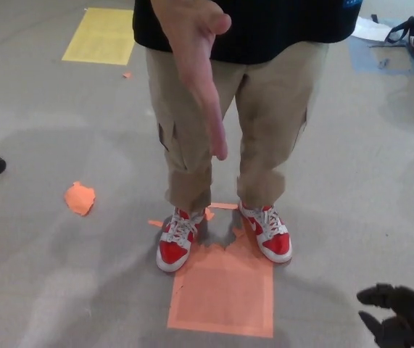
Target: The robot extends its right arm to grab a person's hand and shakes it
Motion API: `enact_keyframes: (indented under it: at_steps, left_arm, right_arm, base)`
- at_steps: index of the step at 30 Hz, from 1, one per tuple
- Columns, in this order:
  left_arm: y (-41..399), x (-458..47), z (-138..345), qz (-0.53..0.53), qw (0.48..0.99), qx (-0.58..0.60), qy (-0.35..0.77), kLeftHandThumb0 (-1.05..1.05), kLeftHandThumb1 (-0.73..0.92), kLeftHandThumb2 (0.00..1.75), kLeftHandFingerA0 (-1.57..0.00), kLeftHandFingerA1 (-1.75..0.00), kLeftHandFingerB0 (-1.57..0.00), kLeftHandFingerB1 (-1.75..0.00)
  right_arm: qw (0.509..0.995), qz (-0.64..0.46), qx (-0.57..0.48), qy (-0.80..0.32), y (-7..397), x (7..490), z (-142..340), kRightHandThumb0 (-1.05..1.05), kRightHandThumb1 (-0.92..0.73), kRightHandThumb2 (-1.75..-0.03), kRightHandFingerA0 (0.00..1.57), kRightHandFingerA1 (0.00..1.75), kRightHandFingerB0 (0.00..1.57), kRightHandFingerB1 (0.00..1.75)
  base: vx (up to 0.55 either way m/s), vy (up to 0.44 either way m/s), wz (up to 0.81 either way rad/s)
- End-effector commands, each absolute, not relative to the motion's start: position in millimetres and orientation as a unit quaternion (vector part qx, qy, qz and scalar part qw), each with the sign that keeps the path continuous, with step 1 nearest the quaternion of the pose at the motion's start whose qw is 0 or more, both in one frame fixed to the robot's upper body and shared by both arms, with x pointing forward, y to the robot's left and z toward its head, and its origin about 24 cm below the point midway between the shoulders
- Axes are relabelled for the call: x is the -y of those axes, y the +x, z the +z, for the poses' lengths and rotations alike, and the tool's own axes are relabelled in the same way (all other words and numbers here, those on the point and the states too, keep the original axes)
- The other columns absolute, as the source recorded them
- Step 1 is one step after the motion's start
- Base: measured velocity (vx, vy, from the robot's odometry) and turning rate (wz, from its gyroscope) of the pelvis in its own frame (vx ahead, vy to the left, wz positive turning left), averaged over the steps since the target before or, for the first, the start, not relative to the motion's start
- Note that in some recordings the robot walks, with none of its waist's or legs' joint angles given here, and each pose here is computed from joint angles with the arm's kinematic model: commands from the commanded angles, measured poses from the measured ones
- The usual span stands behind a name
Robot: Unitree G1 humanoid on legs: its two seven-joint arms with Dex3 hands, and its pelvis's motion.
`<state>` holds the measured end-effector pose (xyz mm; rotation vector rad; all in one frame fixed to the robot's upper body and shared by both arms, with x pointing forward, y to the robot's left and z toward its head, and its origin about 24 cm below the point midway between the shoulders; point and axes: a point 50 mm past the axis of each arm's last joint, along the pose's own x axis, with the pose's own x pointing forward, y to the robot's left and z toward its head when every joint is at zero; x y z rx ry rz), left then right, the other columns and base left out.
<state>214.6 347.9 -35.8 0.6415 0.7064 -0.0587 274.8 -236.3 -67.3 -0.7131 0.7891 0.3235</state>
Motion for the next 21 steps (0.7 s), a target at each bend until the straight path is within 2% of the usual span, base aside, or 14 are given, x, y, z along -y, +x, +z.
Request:
enact_keyframes:
  at_steps: [1,3,5,10,14,17,18,21]
  left_arm:
    - [212,-350,-34,-0.063,0.884,-0.340,0.315,-0.30,0.65,1.11,-0.01,-0.48,0.00,-0.47]
    - [210,-350,-35,-0.064,0.885,-0.341,0.309,-0.31,0.64,1.11,0.00,-0.49,0.00,-0.48]
    - [211,-350,-35,-0.066,0.886,-0.341,0.306,-0.31,0.65,1.11,0.00,-0.48,0.00,-0.48]
    - [212,-350,-34,-0.067,0.885,-0.336,0.316,-0.31,0.65,1.11,0.00,-0.48,0.00,-0.48]
    - [211,-350,-35,-0.063,0.885,-0.340,0.313,-0.31,0.65,1.11,0.00,-0.49,0.00,-0.48]
    - [211,-350,-35,-0.064,0.885,-0.340,0.311,-0.31,0.65,1.11,0.00,-0.48,0.00,-0.48]
    - [211,-350,-34,-0.064,0.887,-0.338,0.310,-0.31,0.66,1.11,0.00,-0.49,0.00,-0.48]
    - [211,-350,-34,-0.067,0.889,-0.333,0.306,-0.32,0.64,1.11,0.00,-0.49,0.00,-0.48]
  right_arm:
    - [0.876,0.107,-0.335,-0.331,279,237,-63,-0.69,-0.67,-1.00,0.02,0.37,0.01,0.25]
    - [0.909,0.086,-0.276,-0.301,286,229,-52,-0.73,-0.66,-0.98,0.07,0.44,0.00,0.21]
    - [0.927,0.081,-0.216,-0.297,295,220,-34,-0.88,-0.71,-1.02,0.07,0.40,0.05,0.11]
    - [0.946,0.102,-0.087,-0.296,306,193,19,-0.88,-0.74,-1.07,0.01,0.29,0.00,0.11]
    - [0.944,0.130,-0.008,-0.302,310,167,74,-0.88,-0.73,-1.07,0.03,0.35,0.00,0.12]
    - [0.937,0.143,0.030,-0.318,312,155,99,-0.89,-0.74,-1.07,0.03,0.35,0.02,0.14]
    - [0.933,0.151,0.046,-0.322,314,149,111,-0.89,-0.74,-1.08,0.01,0.28,0.00,0.14]
    - [0.928,0.164,0.069,-0.328,318,137,132,-0.88,-0.73,-1.06,0.02,0.33,0.01,0.17]
  base:
    - [0.00,0.000,0.00]
    - [0.00,0.000,0.00]
    - [0.00,0.000,0.00]
    - [0.00,0.000,0.00]
    - [0.00,0.000,0.00]
    - [0.00,0.000,0.00]
    - [0.00,0.000,0.00]
    - [0.00,0.000,0.00]
